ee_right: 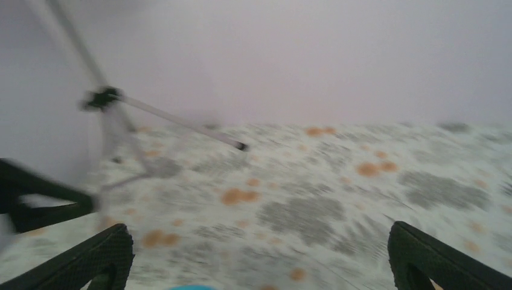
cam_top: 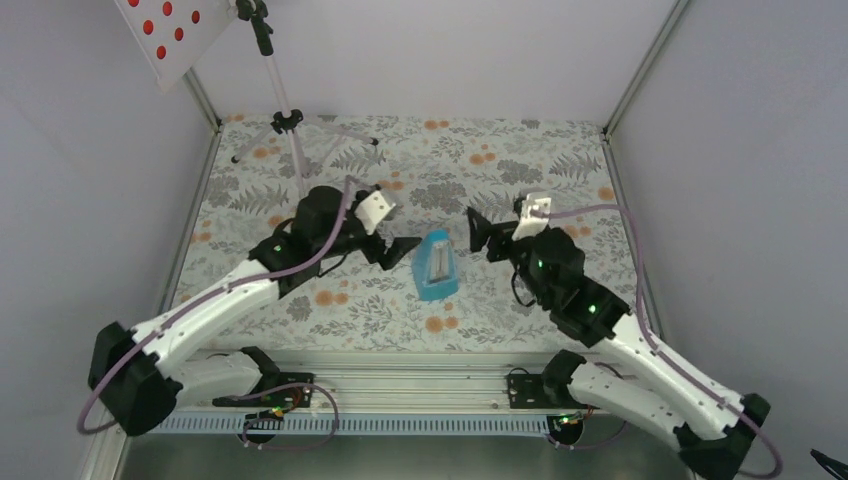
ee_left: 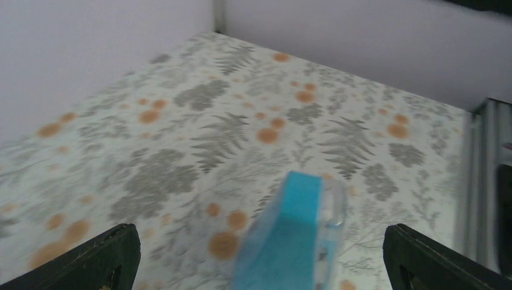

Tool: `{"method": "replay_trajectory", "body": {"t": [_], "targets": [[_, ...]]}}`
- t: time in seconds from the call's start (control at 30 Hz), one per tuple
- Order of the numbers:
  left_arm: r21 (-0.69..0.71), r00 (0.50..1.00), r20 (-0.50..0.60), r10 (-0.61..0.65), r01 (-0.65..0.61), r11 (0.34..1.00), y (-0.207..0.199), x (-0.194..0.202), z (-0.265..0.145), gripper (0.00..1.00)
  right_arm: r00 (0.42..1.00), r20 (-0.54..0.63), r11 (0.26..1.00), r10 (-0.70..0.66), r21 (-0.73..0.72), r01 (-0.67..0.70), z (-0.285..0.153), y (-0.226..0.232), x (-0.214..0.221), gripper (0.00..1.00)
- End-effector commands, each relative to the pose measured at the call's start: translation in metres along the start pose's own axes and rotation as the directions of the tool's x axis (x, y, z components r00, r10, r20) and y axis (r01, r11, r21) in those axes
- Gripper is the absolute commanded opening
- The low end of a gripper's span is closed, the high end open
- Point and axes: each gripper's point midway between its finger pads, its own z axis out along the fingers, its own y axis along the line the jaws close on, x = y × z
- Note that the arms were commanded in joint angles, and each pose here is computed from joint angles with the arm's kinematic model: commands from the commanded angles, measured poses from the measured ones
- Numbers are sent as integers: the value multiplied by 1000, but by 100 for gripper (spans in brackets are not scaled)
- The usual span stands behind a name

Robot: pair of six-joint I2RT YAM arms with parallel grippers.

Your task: Pack up the instrument practice props

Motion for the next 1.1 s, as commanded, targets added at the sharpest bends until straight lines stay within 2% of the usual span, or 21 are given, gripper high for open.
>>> {"method": "replay_trajectory", "body": {"t": [0.0, 0.13, 0.2, 0.57, 0.6, 0.77, 1.07], "targets": [[210, 997, 6, 72, -72, 975, -47, -16, 22, 100, 984, -177, 999, 39, 33, -34, 22, -46, 34, 100], [308, 994, -55, 99, -77, 948, -61, -11, 43, 100, 935, -302, 981, 187, 12, -192, 41, -85, 66, 100], [335, 987, -115, 114, -69, 940, -61, -1, 57, 100, 916, -326, 966, 232, -34, -257, 41, -87, 77, 100], [398, 972, -195, 134, -46, 916, -64, 28, 86, 100, 902, -342, 953, 263, -56, -299, 21, -85, 94, 100], [397, 971, -198, 136, -47, 916, -64, 30, 86, 98, 900, -344, 951, 268, -56, -304, 21, -85, 96, 100], [378, 968, -207, 144, -56, 924, -60, 35, 88, 72, 893, -346, 944, 289, -54, -326, 18, -84, 101, 100], [341, 962, -225, 154, -70, 938, -53, 44, 91, 46, 889, -344, 939, 302, -52, -339, 15, -84, 103, 100]]}}
